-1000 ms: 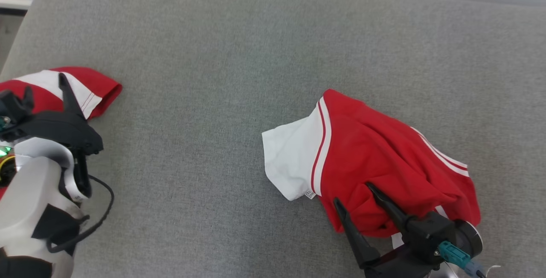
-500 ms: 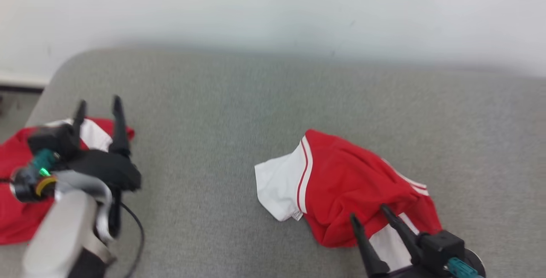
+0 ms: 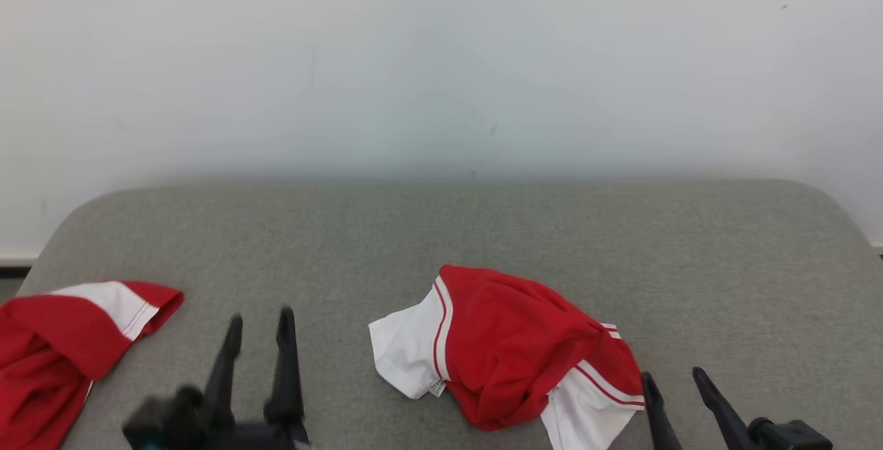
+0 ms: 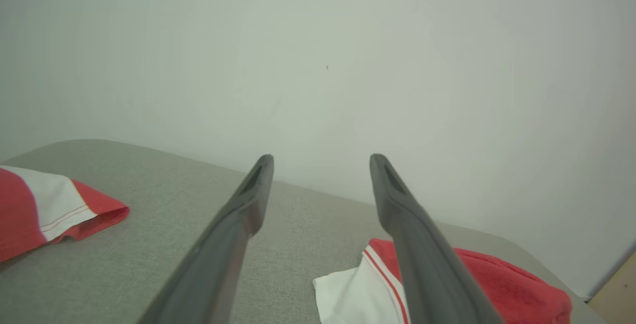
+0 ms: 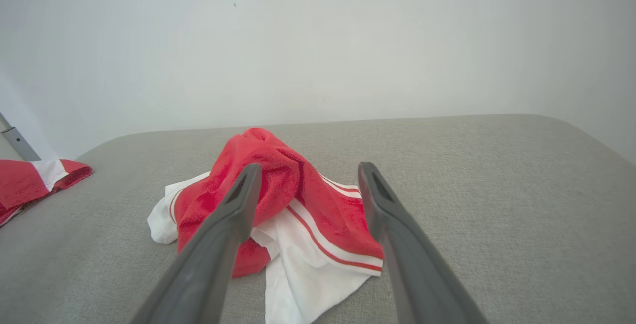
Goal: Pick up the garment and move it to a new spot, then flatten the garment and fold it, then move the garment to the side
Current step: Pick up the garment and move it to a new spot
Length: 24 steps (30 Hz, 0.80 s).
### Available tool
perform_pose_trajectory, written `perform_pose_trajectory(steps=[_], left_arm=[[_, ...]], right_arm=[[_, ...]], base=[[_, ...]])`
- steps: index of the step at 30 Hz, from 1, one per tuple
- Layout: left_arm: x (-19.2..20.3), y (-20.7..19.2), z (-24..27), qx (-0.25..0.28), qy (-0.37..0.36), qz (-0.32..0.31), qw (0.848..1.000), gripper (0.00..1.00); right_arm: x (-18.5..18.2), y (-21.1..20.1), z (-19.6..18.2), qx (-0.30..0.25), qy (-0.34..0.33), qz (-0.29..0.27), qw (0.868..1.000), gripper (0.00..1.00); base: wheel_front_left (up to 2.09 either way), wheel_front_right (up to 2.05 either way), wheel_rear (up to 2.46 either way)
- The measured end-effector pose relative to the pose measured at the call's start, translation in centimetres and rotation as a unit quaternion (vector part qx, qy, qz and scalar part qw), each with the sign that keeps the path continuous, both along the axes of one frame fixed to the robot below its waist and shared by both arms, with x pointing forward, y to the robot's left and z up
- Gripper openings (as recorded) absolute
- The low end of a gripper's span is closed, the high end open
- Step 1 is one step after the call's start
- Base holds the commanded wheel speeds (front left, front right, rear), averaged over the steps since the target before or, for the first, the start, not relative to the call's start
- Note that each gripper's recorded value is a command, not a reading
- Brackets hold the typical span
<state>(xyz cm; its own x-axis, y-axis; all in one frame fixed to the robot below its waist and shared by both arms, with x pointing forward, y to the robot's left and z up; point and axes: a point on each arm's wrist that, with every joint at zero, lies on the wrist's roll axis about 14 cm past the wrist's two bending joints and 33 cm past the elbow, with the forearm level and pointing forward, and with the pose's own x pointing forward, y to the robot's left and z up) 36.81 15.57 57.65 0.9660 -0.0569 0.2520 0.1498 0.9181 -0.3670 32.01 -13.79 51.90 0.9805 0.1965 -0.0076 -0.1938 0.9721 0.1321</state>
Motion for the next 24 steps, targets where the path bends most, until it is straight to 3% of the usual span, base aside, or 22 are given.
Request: perform_pose_trajectory(steps=[5,14,24], left_arm=[[-3.9,-1.7,-1.7,-0.007,0.009,-0.016,1.0,1.0],[-7.1,-0.3,-4.5,0.06,0.033,0.001,0.998,1.0],[-8.0,2.5,-6.9,0.077,0.068,0.036,0.994,1.0]], right_arm=[[-1.5,-1.8,-0.1,0.008,-0.014,-0.031,0.999,1.0],[-2.3,-4.1,-0.8,0.026,-0.026,-0.07,0.997,1.0],[-0.2,-2.4,-0.7,0.016,-0.019,-0.041,0.999,1.0]], base=[[0.0,0.0,0.0],[0.0,0.0,0.0],[0.0,0.0,0.0]])
